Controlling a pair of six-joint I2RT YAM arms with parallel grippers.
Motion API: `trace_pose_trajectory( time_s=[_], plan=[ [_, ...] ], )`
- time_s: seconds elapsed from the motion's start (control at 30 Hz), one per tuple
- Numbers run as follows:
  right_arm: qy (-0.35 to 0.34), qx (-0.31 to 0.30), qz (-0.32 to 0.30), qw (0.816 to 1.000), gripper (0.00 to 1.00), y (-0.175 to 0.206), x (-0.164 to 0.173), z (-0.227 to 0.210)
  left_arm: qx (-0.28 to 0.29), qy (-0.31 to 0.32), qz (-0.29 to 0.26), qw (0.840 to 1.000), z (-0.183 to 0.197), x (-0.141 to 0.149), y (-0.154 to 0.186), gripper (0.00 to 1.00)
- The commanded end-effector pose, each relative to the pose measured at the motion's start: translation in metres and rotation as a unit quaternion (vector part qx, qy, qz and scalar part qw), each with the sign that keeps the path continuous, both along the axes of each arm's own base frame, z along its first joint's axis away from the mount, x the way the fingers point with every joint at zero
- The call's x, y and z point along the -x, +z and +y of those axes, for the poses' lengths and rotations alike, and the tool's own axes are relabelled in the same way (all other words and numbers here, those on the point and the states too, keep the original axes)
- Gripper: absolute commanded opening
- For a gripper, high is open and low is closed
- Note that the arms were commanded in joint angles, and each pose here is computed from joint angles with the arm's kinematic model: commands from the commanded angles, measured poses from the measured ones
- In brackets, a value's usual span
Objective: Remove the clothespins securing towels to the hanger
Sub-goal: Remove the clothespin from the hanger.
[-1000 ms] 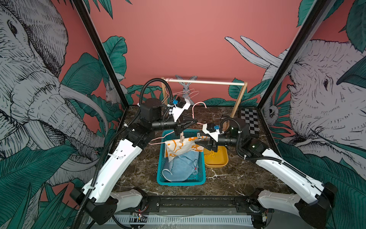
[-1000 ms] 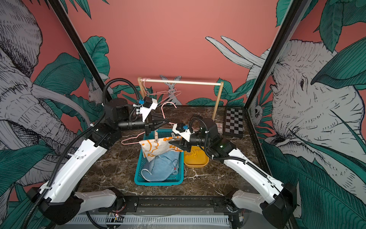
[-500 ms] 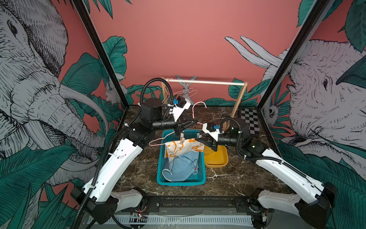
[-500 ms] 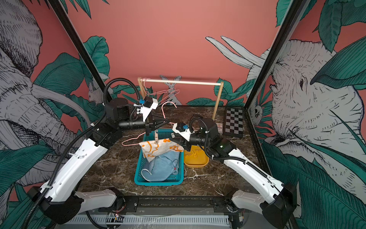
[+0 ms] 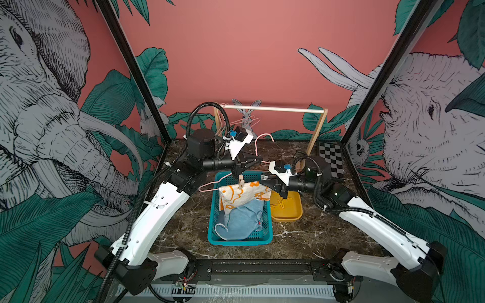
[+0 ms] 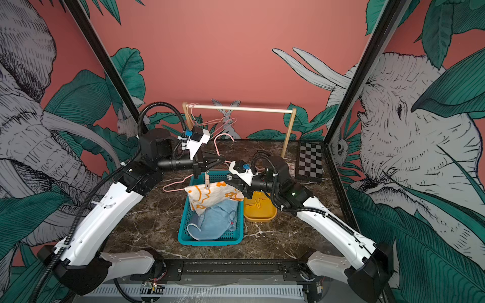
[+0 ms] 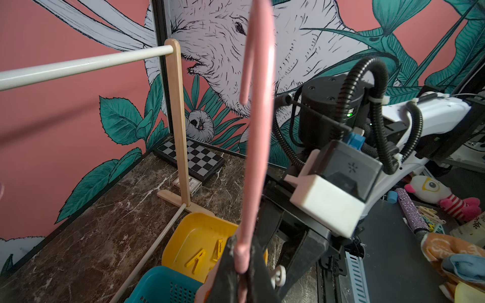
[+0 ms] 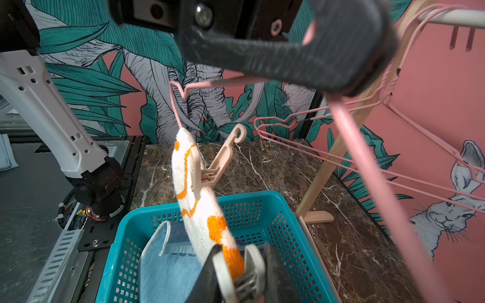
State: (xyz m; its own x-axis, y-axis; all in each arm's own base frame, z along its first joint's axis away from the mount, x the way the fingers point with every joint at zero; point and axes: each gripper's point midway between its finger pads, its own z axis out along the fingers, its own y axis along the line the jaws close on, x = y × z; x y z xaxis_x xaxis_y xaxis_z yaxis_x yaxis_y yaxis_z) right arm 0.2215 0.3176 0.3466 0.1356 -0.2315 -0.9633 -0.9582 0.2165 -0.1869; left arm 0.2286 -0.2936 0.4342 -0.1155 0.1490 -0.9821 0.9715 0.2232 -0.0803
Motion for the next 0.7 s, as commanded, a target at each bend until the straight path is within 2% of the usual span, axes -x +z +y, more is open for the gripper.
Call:
trace_pose_trajectory(
  time_s=[0.0,0.27,0.47,0.67],
  plan=[
    [-0.004,-0.039,-0.036,0.999,0.19,0.026,0.005,-0.003,0.006,-0.005,-0.018,1.000,0.001,0.003,0.011,0.00],
    [-0.010,-0.059,-0.038,0.997,0.18,0.036,0.005,-0.005,-0.002,0.002,-0.016,1.000,0.001,0.000,0.007,0.00],
    [-0.019,-0.072,-0.040,0.996,0.18,0.041,0.009,-0.011,-0.015,0.047,-0.020,0.999,0.008,-0.012,0.002,0.00],
    [-0.059,-0.072,-0.041,0.995,0.18,0.038,0.005,-0.024,-0.023,0.097,-0.035,0.994,0.020,-0.021,0.003,0.00]
  ],
)
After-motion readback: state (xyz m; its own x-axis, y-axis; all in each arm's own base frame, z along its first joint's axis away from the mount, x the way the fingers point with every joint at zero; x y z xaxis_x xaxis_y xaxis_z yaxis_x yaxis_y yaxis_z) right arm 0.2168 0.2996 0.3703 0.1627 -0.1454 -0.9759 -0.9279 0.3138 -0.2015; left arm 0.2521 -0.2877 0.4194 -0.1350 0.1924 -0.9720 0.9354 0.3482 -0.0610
